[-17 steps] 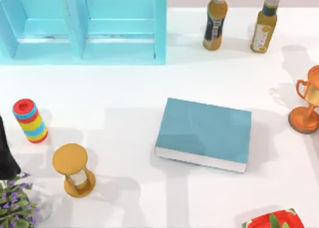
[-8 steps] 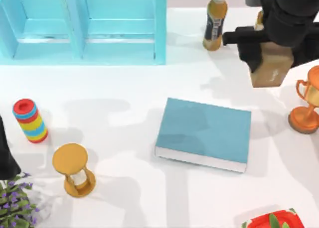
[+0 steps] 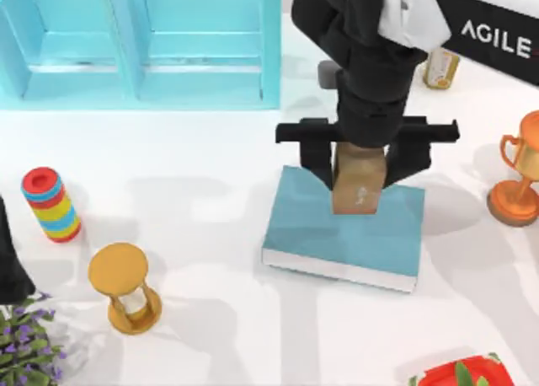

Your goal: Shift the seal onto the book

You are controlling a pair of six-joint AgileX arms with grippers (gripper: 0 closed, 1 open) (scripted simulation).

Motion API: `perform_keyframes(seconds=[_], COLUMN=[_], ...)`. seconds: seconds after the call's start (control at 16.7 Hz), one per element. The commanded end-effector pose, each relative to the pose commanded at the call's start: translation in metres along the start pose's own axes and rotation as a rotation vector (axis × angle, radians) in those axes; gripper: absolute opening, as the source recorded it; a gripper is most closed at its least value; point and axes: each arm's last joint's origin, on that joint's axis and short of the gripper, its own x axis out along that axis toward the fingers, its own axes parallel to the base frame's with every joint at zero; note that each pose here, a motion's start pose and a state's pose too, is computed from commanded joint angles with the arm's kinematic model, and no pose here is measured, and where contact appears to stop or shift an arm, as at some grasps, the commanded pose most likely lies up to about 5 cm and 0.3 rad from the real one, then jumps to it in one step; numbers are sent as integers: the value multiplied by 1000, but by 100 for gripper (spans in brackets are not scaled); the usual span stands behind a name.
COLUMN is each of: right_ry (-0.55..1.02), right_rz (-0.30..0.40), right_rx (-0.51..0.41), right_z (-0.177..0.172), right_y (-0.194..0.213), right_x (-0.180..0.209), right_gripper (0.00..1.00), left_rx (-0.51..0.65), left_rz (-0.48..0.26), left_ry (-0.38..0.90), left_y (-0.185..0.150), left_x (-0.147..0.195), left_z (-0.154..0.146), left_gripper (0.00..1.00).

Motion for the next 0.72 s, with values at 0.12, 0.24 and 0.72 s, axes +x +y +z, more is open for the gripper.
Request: perform_keyframes(seconds=[0.12, 0.24, 0.72], right_ry=[5, 5, 5], right_rz=[0, 0, 0], right_rx=[2, 2, 2], right_z=[0, 0, 0], right_y=[1, 1, 1], right_x=[2, 2, -3], right_gripper=[0, 0, 0], left_rx=[0, 0, 0], left_rz=[0, 0, 0], left_ry=[0, 0, 0], left_y=[0, 0, 0], left_x=[0, 0, 0], left_z=[0, 0, 0], left_gripper=[100, 100, 100])
